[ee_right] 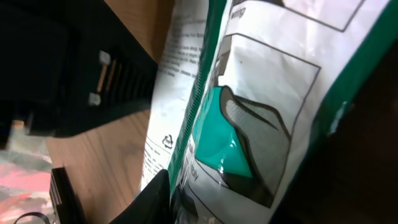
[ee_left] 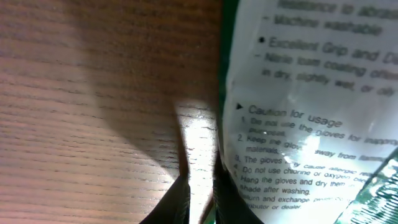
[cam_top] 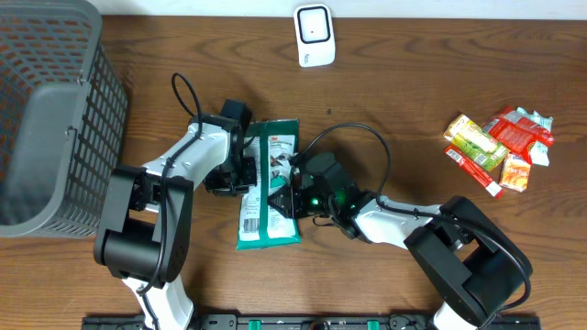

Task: Scan the item barcode
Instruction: 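Move the right gripper to the gloves pack and grasp its right edge, then release the left gripper and lift the gloves pack with the right gripper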

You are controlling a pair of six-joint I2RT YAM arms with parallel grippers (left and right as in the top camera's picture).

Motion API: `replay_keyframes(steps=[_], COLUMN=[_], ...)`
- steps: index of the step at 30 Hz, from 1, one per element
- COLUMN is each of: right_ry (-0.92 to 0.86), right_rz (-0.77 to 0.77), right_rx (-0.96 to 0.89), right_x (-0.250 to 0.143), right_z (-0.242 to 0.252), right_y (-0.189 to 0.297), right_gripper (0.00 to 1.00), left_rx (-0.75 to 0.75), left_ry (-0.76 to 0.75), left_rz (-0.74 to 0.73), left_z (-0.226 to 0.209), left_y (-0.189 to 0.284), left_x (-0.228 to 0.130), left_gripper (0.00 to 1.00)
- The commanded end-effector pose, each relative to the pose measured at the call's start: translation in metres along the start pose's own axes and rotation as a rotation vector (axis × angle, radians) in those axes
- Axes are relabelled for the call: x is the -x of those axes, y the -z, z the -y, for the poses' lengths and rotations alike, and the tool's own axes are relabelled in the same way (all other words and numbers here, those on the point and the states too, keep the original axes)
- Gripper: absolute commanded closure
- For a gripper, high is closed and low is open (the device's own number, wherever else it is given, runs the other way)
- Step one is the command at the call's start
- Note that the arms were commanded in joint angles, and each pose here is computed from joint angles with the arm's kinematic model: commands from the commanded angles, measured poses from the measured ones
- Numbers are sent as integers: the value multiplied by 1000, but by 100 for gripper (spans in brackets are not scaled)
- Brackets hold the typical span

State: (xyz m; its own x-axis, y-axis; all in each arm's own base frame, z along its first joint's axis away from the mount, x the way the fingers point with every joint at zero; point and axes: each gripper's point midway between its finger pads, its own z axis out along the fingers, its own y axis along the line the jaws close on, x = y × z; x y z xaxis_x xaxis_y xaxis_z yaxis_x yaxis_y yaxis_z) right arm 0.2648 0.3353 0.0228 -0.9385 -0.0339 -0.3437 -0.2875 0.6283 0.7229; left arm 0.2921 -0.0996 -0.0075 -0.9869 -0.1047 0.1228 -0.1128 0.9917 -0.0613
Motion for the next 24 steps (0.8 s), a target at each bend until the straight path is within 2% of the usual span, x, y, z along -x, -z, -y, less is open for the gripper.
replay_keyframes(steps=[1, 4, 6, 9, 10, 11, 13, 18, 24], right_ry=[47, 58, 92, 109, 106, 106, 115, 199, 254], right_rz=[11, 4, -10, -31, -42, -48, -47, -26, -52], right_rx=[9, 16, 34, 56, 64, 70, 70, 64, -47], right_x=[1, -1, -3, -7, -9, -10, -9, 0, 14], right_z=[-5, -6, -9, -12, -13, -15, -17, -25, -18], right_y=[-3, -3, -3, -2, -2, -1, 2, 20, 58], right_gripper=[70, 77, 85, 91, 97, 99, 99, 99, 99], left_rx=[-8, -7, -8, -13, -16, -20, -31, -73, -153], left_ry=[-36, -37, -43, -54, -54, -56, -60, -73, -35], left_rz=[-98, -101, -98, -86, -78, -65, -38, 75, 301], left_z=[3, 3, 3, 4, 5, 6, 8, 16, 10], left_y=[-38, -38, -37, -34, -31, -27, -19, 15, 88], left_x=[-19, -19, -19, -17, -16, -15, -12, -1, 17], left_gripper=[84, 84, 84, 84, 83, 83, 78, 77, 77])
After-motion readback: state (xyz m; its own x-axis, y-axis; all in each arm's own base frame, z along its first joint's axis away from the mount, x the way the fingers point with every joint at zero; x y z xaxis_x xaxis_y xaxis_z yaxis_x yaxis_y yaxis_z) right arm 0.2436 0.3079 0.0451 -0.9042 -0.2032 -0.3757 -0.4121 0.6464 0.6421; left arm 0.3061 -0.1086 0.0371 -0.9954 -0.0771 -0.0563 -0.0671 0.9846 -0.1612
